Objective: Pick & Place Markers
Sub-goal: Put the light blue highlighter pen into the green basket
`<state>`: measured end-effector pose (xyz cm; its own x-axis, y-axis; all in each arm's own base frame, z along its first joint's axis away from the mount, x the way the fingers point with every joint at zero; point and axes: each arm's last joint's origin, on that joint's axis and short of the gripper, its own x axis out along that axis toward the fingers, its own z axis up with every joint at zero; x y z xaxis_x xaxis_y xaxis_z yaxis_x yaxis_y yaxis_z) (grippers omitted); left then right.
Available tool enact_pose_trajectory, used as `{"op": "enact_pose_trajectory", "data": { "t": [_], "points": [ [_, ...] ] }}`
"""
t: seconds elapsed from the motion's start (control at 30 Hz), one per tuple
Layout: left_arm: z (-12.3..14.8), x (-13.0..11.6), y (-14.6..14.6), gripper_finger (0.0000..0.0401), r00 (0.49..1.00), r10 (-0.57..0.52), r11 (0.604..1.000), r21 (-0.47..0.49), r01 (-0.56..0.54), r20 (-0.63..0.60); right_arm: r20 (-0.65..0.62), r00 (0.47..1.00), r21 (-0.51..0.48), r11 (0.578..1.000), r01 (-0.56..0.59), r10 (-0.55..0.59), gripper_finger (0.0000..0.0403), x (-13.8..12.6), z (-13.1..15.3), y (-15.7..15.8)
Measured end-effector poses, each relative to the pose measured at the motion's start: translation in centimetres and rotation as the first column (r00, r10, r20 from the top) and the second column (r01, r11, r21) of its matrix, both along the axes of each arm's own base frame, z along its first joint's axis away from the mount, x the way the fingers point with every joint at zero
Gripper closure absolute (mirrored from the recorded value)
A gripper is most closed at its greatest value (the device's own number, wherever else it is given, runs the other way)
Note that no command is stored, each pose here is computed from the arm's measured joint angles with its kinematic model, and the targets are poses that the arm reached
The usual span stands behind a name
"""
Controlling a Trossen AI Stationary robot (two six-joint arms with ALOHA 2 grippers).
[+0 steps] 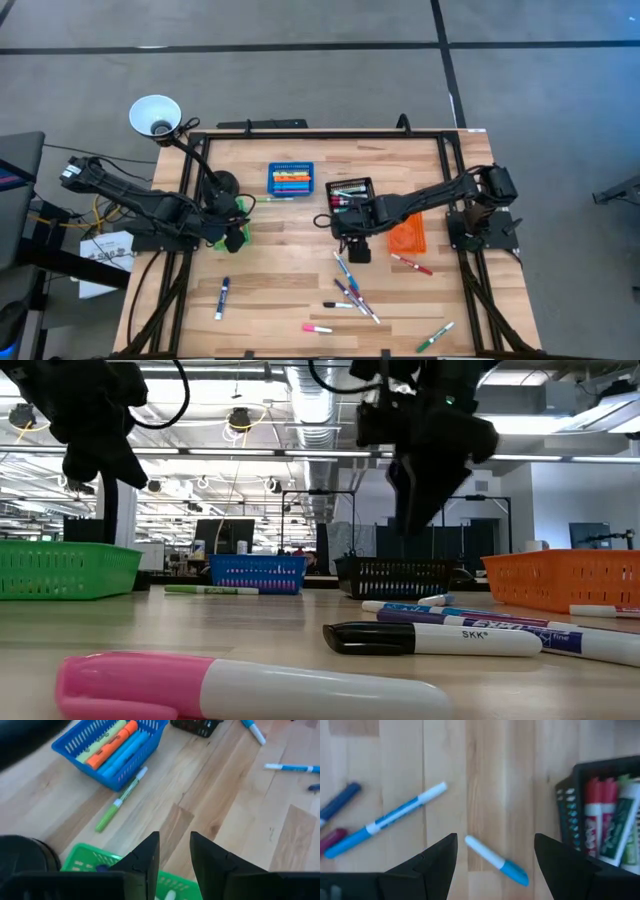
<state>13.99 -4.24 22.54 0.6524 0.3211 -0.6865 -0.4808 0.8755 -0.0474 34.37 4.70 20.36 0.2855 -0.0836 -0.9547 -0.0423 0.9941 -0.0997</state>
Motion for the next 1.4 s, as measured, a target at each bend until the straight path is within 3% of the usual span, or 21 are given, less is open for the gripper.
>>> {"op": "enact_pose_trajectory", "data": {
  "t": [0.2,0.37,0.6,0.7,0.87,1.1,1.23,1.4],
  "points": [
    [0.3,0.3,-0.1,0.0297,0.998,-0.064,0.997,0.049,0.063,0.011,-0.062,0.998,0.06,0.998,-0.012,0.016,0.0157,-0.8,-1.1,-0.1],
    [0.7,1.0,0.1,0.0297,0.994,-0.093,0.993,0.08,0.088,0.058,-0.12,0.993,0.054,0.998,-0.01,0.017,0.0187,-1.7,-2.6,-0.2],
    [1.2,1.6,0.5,0.0297,0.99,-0.093,0.991,0.102,0.083,0.104,-0.108,0.994,0.035,0.999,-0.017,0.021,0.0224,-2.3,-4.3,-1.1],
    [1.3,1.7,0.7,0.0297,0.99,-0.08,0.993,0.101,0.068,0.117,-0.1,0.995,-0.012,1.0,-0.028,0.026,0.0225,-2.5,-5.0,-1.7],
    [1.3,1.7,0.8,0.0297,0.99,-0.073,0.993,0.099,0.061,0.121,-0.105,0.994,-0.011,1.0,-0.017,0.016,0.0214,-2.9,-5.9,-2.7],
    [1.4,1.8,0.7,0.0297,0.989,-0.073,0.993,0.097,0.061,0.129,-0.114,0.99,-0.027,0.996,-0.087,0.084,0.022,-3.8,-7.1,-3.3],
    [1.4,1.8,0.7,0.0297,0.989,-0.073,0.993,0.097,0.061,0.129,-0.104,0.99,-0.02,0.995,-0.098,0.095,0.0255,-3.9,-7.5,-3.2],
    [1.4,1.8,0.7,0.0297,0.988,-0.073,0.994,0.096,0.061,0.133,-0.093,0.995,0.02,0.999,-0.041,0.043,0.0335,-3.9,-7.5,-3.1]
  ]
}}
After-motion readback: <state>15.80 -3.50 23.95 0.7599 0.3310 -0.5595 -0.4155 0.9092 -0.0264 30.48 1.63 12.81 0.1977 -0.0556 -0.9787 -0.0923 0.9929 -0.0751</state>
